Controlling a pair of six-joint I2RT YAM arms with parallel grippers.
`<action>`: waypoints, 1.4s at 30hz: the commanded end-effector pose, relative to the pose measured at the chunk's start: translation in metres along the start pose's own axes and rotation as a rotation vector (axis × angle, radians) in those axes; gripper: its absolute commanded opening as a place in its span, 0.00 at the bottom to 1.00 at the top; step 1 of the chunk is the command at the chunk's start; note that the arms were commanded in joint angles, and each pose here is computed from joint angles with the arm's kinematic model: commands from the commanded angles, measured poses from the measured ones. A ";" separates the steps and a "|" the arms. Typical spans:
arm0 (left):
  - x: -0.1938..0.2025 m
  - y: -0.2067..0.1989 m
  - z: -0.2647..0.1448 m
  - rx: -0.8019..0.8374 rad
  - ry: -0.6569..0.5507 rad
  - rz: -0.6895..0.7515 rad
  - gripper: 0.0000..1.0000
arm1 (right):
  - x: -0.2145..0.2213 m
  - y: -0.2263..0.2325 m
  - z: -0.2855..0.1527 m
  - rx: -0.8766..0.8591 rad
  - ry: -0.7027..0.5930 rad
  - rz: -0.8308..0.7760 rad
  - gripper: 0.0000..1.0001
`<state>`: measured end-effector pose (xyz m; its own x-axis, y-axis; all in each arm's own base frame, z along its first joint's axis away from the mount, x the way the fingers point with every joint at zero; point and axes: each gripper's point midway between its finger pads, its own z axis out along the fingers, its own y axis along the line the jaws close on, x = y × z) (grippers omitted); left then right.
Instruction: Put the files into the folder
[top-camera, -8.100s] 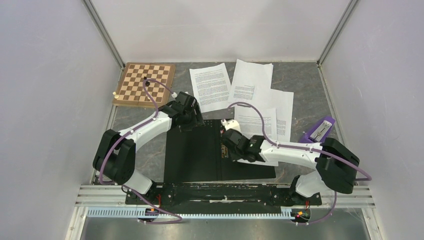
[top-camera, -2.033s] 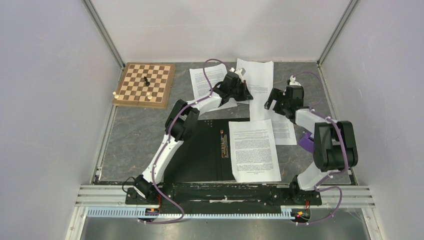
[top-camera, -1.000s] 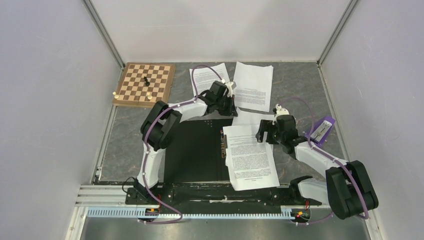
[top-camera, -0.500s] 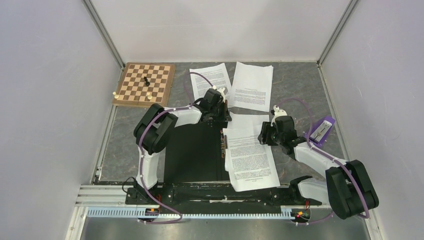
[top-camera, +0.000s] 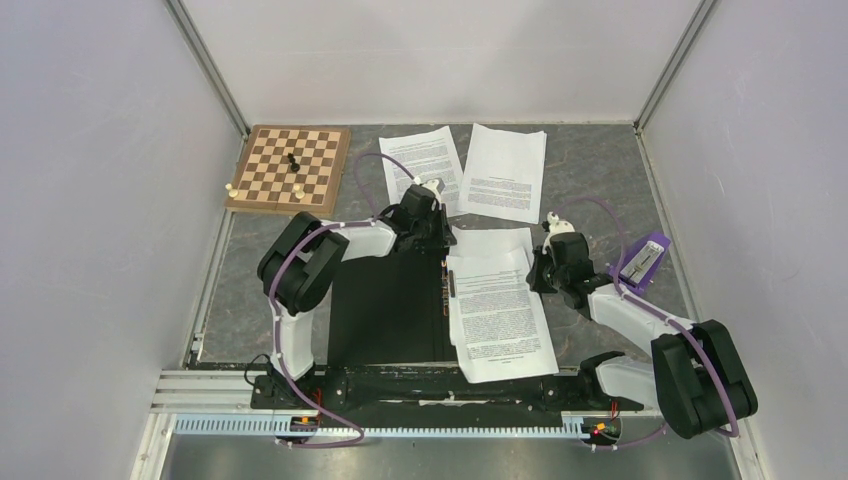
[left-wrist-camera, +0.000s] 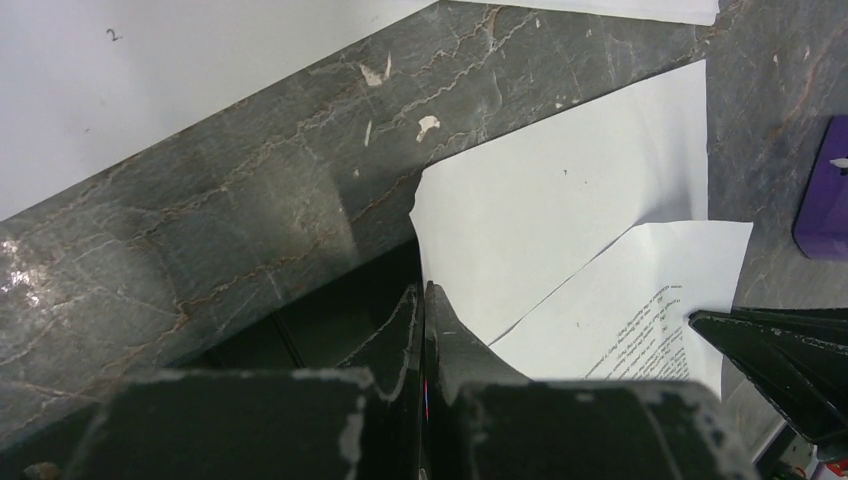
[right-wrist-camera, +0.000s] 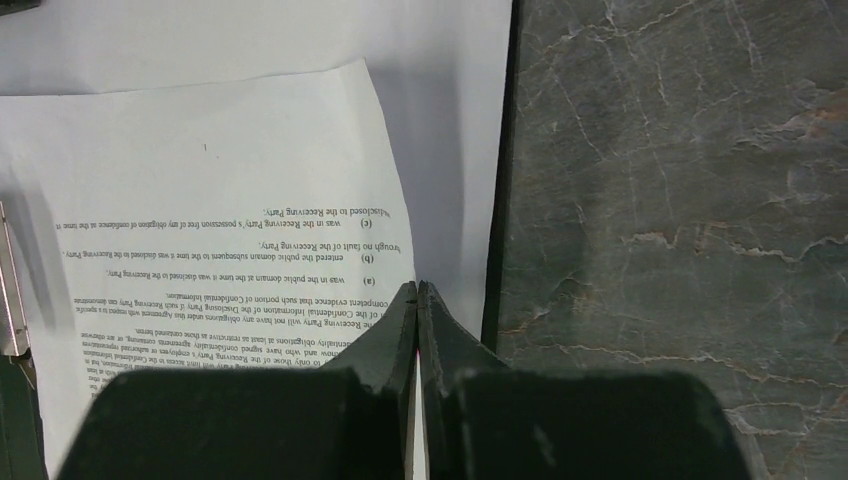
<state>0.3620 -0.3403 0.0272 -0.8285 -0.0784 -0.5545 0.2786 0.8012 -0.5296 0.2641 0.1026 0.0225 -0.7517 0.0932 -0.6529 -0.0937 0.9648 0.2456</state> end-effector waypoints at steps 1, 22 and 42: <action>-0.026 -0.017 -0.013 0.036 -0.102 -0.030 0.02 | -0.026 -0.005 -0.003 0.060 -0.061 0.012 0.00; -0.005 -0.017 -0.025 0.064 -0.036 0.041 0.02 | -0.052 0.003 0.000 0.012 -0.101 0.031 0.00; 0.019 -0.011 -0.030 0.057 0.064 0.048 0.02 | -0.067 0.006 -0.004 0.031 -0.131 -0.026 0.00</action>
<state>0.3256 -0.3336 0.0230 -0.8662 0.0098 -0.4997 0.3266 0.7678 -0.5511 0.3026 0.0907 0.0570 -0.6923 0.1049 -0.7140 -0.0496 0.9801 0.1921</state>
